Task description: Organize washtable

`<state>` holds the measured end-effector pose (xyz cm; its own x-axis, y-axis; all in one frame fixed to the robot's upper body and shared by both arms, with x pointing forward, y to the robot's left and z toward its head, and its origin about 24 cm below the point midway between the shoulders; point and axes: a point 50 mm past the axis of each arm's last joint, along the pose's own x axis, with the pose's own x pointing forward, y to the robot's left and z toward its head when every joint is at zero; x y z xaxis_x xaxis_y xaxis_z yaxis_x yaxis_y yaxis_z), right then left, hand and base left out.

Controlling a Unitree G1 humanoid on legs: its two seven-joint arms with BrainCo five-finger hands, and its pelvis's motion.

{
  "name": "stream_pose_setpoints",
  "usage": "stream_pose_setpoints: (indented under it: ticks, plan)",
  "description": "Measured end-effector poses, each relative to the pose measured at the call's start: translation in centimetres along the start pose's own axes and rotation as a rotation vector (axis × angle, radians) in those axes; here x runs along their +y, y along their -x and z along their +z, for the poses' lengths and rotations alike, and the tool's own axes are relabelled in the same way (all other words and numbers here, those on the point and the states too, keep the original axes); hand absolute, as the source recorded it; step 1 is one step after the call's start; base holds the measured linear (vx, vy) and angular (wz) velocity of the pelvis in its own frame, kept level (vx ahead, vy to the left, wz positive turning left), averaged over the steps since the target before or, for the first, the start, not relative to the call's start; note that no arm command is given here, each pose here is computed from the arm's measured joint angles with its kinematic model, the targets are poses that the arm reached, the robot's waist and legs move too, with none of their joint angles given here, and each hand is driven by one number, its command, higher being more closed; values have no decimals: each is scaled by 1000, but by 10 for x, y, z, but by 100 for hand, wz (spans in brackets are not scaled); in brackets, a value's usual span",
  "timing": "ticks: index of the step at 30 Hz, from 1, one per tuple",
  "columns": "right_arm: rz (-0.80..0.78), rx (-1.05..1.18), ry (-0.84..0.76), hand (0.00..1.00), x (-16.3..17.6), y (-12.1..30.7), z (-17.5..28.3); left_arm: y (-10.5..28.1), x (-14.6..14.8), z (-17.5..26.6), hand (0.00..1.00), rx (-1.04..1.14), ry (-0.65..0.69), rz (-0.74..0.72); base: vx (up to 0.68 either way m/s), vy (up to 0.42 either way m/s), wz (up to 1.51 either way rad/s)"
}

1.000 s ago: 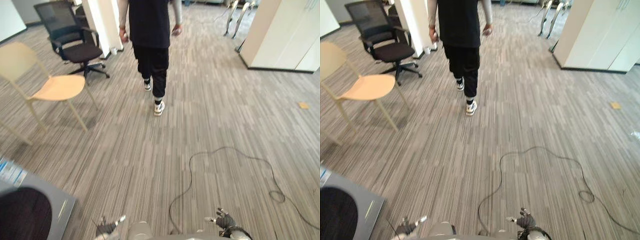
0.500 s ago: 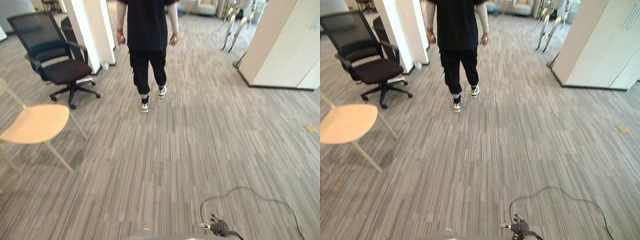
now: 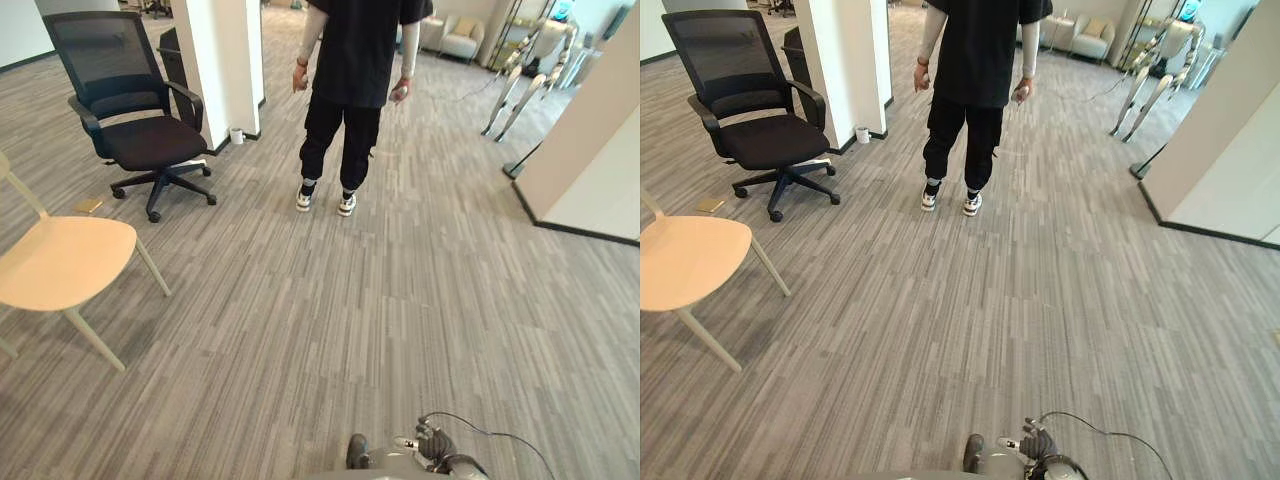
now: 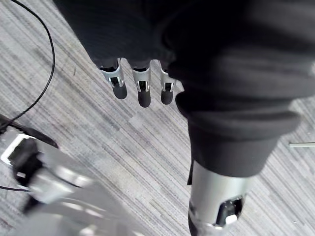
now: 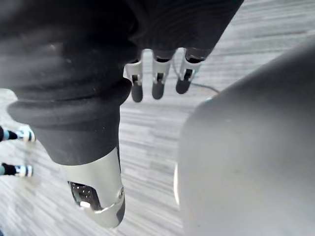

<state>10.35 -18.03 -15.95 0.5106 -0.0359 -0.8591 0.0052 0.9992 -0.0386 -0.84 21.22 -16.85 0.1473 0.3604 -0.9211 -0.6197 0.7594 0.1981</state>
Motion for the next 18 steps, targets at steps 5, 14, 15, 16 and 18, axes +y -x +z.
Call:
stream_pose_setpoints:
  ticks: [5, 14, 15, 16, 18]
  plan:
    - [3, 38, -28, 0, 6, 0, -6, -3, -4, 18, 0, -68, -39, -21, 483, 88, -47]
    - [2, 111, -94, 0, 16, 4, -26, -7, 6, 21, 0, -39, -125, -17, 221, 171, -4]
    - [3, 114, -94, 0, 16, 4, -26, -7, 7, 19, 0, -32, -132, -16, 78, 51, -3]
    - [2, 118, -93, 0, 15, 4, -27, -7, 8, 17, 0, -21, -141, -15, 56, 40, -3]
    - [3, 148, -59, 0, 11, 7, -35, -8, 21, 13, 0, 0, -247, -5, 0, 0, 0]
